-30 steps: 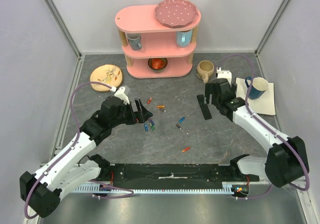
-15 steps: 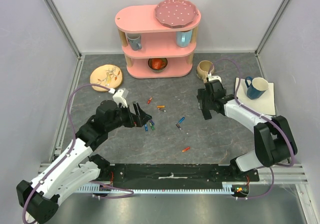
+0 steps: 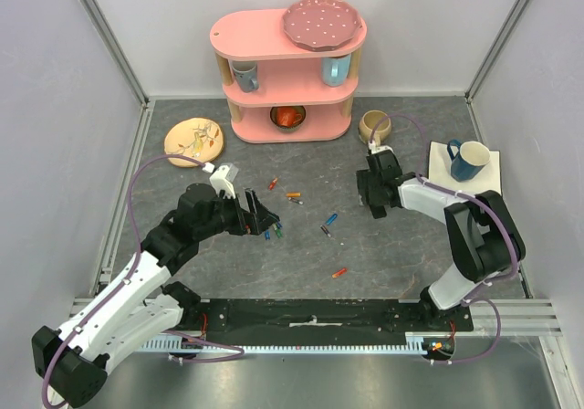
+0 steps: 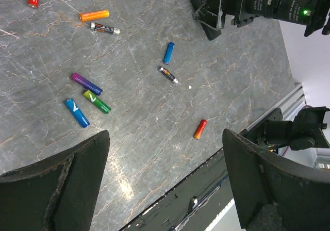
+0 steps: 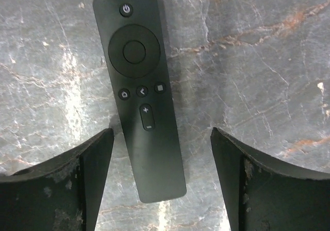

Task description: Load the batteries into the remote control

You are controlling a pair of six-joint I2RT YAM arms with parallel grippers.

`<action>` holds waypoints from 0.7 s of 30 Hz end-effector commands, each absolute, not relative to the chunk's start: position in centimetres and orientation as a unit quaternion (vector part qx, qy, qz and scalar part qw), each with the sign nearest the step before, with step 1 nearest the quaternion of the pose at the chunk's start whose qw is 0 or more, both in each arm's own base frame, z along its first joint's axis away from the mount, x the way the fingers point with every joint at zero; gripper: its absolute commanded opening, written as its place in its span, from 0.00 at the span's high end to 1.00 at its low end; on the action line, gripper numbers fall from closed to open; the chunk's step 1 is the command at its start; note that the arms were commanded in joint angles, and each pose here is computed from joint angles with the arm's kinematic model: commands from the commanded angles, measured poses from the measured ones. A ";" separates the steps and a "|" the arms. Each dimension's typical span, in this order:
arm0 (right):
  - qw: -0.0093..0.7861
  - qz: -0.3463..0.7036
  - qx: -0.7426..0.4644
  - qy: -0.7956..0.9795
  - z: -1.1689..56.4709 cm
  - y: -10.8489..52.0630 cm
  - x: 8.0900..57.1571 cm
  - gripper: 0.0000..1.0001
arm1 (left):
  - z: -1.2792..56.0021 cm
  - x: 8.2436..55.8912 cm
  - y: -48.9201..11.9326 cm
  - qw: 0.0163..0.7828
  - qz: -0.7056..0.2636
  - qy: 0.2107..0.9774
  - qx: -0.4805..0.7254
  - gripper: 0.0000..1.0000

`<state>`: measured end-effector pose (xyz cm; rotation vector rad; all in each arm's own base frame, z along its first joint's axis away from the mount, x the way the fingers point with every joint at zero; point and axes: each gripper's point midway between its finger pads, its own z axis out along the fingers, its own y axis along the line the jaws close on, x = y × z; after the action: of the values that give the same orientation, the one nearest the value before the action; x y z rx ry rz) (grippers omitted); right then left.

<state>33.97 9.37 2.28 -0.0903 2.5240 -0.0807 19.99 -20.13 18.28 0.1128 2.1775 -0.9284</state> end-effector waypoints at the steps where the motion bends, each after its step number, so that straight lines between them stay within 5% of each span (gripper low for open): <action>1: 0.317 -0.017 -0.042 0.947 2.6 10.2 35.5 0.16 | 19.7 20.2 -20.7 0.392 -0.381 0.835 0.058 0.05; 21: 0.287 0.038 -0.006 0.957 0.1 11.2 32.5 0.44 | 19.6 20.1 -20.6 0.389 -0.378 0.838 0.056 0.05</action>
<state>34.84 11.11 1.57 -0.0569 2.4798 0.0475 19.98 -20.12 18.27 0.1127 2.1783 -0.9281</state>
